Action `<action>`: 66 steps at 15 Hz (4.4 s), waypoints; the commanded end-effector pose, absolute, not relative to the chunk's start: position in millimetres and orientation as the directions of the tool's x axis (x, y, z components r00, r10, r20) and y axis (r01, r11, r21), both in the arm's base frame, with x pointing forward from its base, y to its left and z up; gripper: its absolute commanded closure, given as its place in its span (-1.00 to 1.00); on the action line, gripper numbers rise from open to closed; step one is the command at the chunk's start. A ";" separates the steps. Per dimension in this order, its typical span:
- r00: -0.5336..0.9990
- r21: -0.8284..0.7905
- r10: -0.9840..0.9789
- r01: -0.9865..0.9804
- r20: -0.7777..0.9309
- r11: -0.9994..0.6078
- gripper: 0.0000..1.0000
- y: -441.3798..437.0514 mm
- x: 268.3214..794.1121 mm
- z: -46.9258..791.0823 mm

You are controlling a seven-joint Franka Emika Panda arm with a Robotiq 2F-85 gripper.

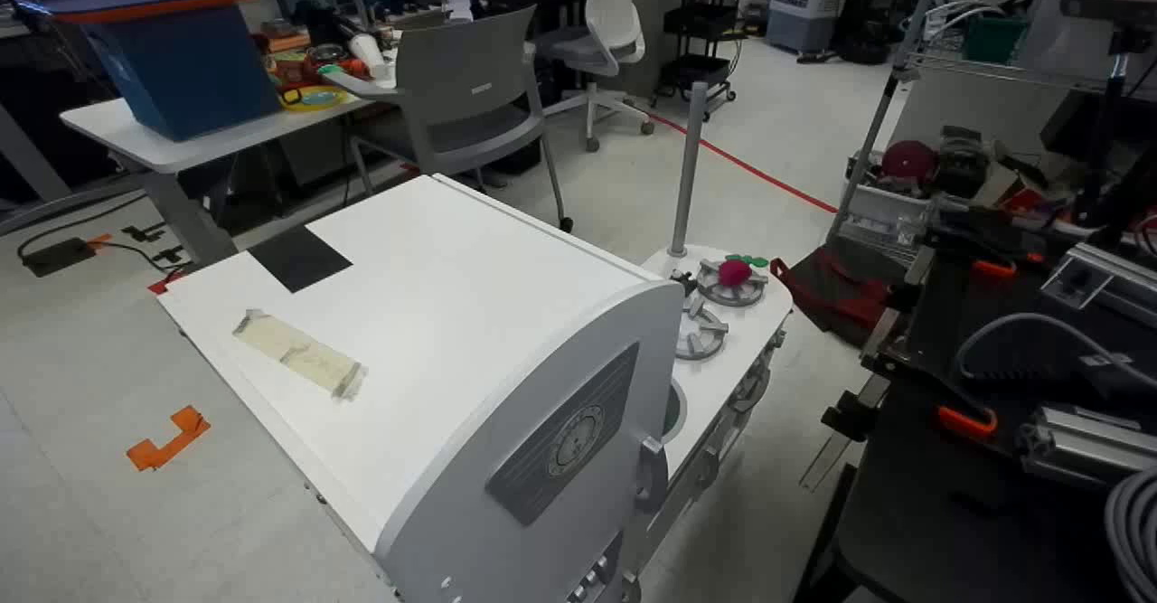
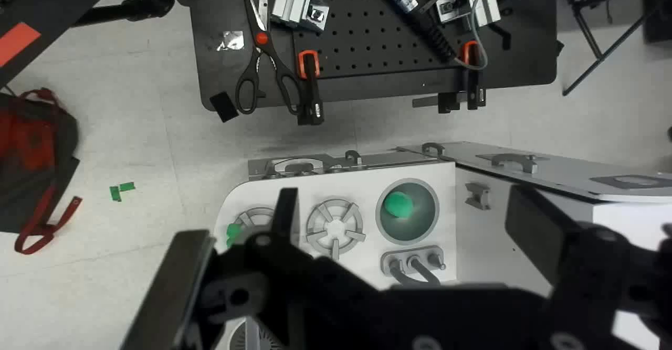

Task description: Move the tap to the right

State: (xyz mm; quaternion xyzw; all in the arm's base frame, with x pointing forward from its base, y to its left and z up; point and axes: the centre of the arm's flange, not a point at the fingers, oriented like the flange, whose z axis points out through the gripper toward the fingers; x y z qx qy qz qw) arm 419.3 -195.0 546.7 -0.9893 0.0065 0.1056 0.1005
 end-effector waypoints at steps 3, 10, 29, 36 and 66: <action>0.978 -0.197 0.008 -0.034 -0.210 -0.980 -1.00 -195.1 419.3 546.8; 0.981 -0.177 0.004 -0.030 -0.193 -0.984 -1.00 -186.4 442.7 540.4; 0.983 0.115 0.146 0.160 -0.115 -0.981 -1.00 -23.8 645.9 172.7; 0.942 0.121 0.330 0.335 -0.062 -0.934 -1.00 15.5 670.0 76.0; 0.439 0.076 0.898 0.897 -0.037 -0.436 -1.00 107.8 670.2 -30.8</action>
